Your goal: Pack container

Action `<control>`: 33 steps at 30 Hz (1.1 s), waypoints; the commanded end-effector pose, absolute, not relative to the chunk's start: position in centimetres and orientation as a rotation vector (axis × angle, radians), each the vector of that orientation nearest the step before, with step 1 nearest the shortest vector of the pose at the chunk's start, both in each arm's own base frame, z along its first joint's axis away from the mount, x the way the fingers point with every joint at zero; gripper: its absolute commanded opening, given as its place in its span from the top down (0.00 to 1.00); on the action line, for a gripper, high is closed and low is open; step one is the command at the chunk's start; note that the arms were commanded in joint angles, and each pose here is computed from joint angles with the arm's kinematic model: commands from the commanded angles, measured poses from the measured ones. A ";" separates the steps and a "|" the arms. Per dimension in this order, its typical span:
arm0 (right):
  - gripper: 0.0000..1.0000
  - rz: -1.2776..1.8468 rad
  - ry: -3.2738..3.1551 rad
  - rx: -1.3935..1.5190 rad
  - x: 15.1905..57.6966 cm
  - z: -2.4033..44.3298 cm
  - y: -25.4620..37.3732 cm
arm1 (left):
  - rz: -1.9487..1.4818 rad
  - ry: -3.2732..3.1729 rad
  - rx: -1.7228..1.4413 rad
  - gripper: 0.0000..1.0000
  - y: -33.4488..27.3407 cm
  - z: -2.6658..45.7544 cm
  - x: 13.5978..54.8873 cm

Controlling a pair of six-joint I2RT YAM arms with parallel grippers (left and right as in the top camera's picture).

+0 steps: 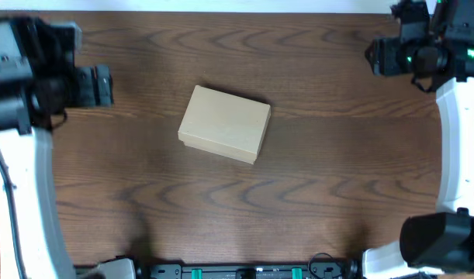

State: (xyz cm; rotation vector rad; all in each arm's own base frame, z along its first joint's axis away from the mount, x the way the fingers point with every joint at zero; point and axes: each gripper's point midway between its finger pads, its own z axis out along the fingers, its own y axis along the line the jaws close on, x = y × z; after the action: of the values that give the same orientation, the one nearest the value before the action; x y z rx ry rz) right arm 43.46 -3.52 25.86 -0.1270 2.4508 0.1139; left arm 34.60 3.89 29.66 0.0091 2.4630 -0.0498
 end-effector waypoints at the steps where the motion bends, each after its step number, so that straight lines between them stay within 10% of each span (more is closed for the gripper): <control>1: 0.31 0.137 2.419 -0.067 40.6 25.8 -4.3 | -0.133 2.429 0.085 0.05 2.0 28.9 32.2; 14: 0.28 0.089 2.245 -0.115 29.5 21.1 -2.3 | -0.210 2.330 0.375 0.05 -2.1 26.9 23.4; 33: 0.29 0.179 2.114 -0.199 28.4 19.7 0.0 | -0.182 2.273 0.560 0.05 -3.7 25.2 18.9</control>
State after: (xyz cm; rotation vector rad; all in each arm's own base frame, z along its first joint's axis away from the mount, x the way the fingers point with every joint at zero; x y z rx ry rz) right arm 28.29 -0.06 19.51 -0.2118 2.1281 0.1615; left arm 18.75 -3.81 25.12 0.5361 2.2856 -0.2057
